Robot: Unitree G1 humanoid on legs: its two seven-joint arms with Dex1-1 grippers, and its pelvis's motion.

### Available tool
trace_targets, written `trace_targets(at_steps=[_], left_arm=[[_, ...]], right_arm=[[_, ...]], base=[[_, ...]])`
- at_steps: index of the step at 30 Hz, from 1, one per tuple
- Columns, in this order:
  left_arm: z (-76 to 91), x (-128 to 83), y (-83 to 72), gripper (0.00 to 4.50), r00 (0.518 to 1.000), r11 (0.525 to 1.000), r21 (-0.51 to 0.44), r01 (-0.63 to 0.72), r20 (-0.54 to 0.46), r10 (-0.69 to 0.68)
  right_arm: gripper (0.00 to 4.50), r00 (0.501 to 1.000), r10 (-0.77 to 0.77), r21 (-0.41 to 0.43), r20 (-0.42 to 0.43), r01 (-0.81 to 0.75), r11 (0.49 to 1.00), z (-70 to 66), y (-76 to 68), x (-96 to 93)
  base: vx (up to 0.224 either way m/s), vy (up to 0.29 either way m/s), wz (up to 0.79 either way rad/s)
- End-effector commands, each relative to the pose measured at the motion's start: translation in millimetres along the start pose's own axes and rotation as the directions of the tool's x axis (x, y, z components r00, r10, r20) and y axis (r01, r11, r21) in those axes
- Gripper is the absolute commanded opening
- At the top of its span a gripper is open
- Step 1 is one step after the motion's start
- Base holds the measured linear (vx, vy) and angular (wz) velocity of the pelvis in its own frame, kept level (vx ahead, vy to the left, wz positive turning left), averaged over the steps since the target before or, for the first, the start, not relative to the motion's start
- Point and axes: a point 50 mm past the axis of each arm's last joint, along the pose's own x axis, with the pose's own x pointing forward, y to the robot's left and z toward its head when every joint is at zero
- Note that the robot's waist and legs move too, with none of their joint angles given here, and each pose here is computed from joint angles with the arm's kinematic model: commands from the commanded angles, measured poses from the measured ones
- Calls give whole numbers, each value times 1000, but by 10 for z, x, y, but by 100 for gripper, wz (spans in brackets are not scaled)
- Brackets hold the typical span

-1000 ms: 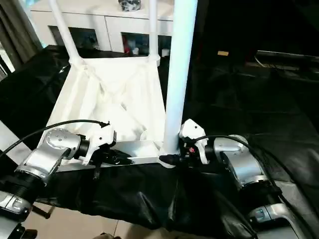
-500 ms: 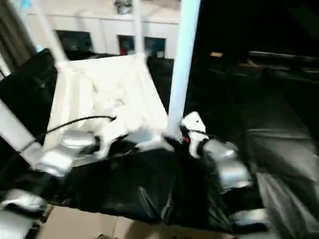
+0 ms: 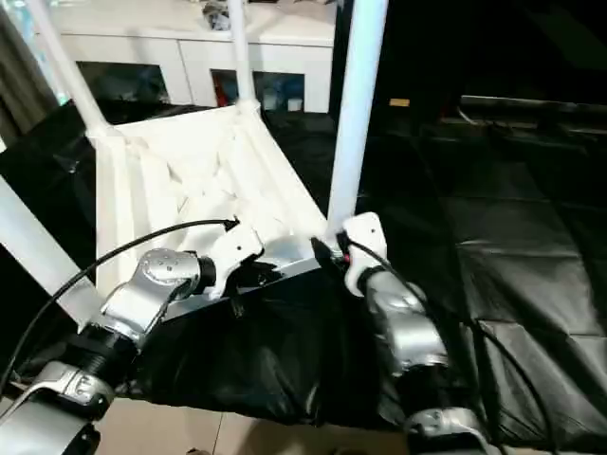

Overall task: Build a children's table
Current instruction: Rotate leg to tighten

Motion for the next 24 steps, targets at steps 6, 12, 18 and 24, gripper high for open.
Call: trace_targets(at_steps=[6, 12, 18, 24], left_arm=[[-24, -126, -54, 0, 988, 986, 77, 145, 39, -148], [-71, -265, -30, 0, 974, 974, 71, 217, 53, -221], [-120, -343, -18, 0, 963, 960, 90, 267, 18, -269], [-142, -372, 3, 0, 959, 955, 97, 281, 6, -282]], right_arm=[[384, 928, 372, -119, -29, -373, 920, 92, 62, -90], [349, 859, 508, -124, -65, -512, 850, 110, -10, -173], [293, 813, 574, -113, -98, -582, 805, 84, 1, -186], [267, 780, 614, -104, -121, -625, 774, 49, 34, -191]], base=[[0, 0, 0], [0, 0, 0], [0, 0, 0], [0, 0, 0]])
